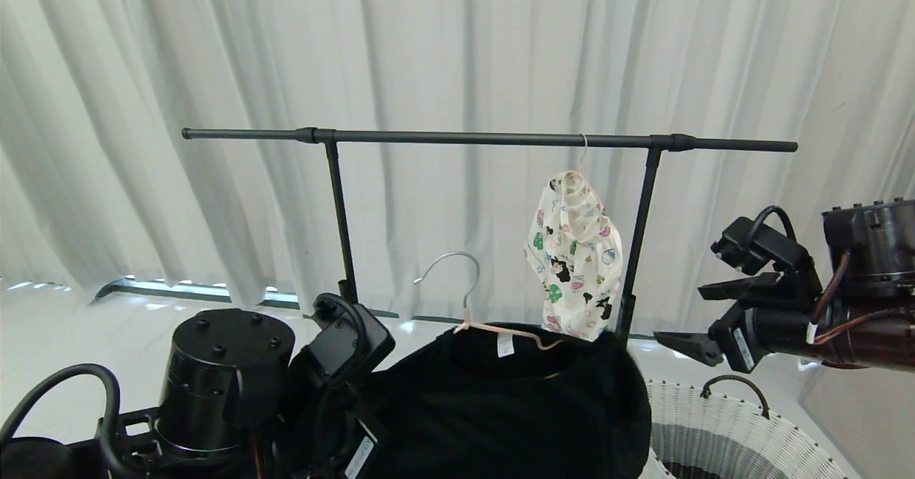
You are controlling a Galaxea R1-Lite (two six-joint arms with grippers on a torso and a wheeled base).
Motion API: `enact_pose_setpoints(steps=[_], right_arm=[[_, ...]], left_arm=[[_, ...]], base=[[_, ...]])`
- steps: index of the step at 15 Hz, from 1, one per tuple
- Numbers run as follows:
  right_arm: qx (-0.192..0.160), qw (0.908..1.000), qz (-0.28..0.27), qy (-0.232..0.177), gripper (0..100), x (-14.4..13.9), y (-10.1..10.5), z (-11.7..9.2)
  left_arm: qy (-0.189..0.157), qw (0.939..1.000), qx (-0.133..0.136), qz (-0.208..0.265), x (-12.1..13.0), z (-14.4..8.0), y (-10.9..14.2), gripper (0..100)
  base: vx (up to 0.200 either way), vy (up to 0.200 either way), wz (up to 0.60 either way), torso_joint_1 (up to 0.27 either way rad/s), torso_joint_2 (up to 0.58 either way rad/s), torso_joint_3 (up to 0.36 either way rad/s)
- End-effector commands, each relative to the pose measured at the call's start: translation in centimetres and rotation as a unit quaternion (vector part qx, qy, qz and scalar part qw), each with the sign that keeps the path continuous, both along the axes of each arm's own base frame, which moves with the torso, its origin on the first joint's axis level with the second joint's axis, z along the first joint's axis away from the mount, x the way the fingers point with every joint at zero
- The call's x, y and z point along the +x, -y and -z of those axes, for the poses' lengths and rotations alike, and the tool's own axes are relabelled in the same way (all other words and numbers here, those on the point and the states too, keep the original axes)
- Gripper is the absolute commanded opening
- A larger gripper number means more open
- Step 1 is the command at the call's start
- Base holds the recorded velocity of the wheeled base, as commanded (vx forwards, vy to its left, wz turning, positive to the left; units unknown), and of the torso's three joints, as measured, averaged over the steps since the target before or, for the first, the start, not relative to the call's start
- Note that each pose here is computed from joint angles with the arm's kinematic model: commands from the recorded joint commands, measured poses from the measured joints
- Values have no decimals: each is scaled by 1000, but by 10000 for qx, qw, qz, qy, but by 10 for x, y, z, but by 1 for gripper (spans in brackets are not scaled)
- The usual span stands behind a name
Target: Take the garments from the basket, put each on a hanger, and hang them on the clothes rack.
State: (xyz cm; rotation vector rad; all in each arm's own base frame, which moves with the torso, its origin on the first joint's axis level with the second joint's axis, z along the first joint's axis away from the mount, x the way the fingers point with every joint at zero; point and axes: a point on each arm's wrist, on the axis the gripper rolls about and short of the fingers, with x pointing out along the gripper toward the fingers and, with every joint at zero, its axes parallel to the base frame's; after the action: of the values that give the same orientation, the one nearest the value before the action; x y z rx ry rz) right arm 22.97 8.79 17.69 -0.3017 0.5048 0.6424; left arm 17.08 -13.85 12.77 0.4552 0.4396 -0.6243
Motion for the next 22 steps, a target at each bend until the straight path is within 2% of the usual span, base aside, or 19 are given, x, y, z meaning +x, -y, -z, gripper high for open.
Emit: enact_pose_setpoints(steps=[1, 3, 6, 9, 12, 14, 17, 22], right_arm=[[102, 9991, -410, 13, 100, -2, 2, -16], [138, 9904, -1376, -33, 100, -10, -4, -14], [-126, 9816, -1899, 134, 100, -12, -16, -10], [-316, 9623, -2696, 182, 100, -28, -44, -14], [-383, 9438, -3277, 179, 100, -41, -68, -12], [-532, 9377, -3426, 202, 100, -39, -72, -6], [-800, 9408, -3293, 57, 100, -40, -70, -1], [-987, 9430, -3177, -91, 100, -36, -76, 8]], left_arm=[[24, 10000, -18, 6, 1, -1, 1, 0], [70, 9999, -71, 70, 1, -4, 5, 0], [73, 9995, -94, 285, -6, -5, 12, 0], [185, 9959, -233, 859, -21, -7, 34, 0], [391, 9921, -410, 1121, -25, -7, 47, 0], [423, 9903, -405, 1260, -29, -8, 51, 0], [436, 9894, -424, 1320, -32, -9, 53, 0], [439, 9895, -422, 1314, -32, -9, 53, 0]], base=[[0, 0, 0, 0, 0, 0], [0, 0, 0, 0, 0, 0], [0, 0, 0, 0, 0, 0], [0, 0, 0, 0, 0, 0], [0, 0, 0, 0, 0, 0], [0, 0, 0, 0, 0, 0], [0, 0, 0, 0, 0, 0], [0, 0, 0, 0, 0, 0]])
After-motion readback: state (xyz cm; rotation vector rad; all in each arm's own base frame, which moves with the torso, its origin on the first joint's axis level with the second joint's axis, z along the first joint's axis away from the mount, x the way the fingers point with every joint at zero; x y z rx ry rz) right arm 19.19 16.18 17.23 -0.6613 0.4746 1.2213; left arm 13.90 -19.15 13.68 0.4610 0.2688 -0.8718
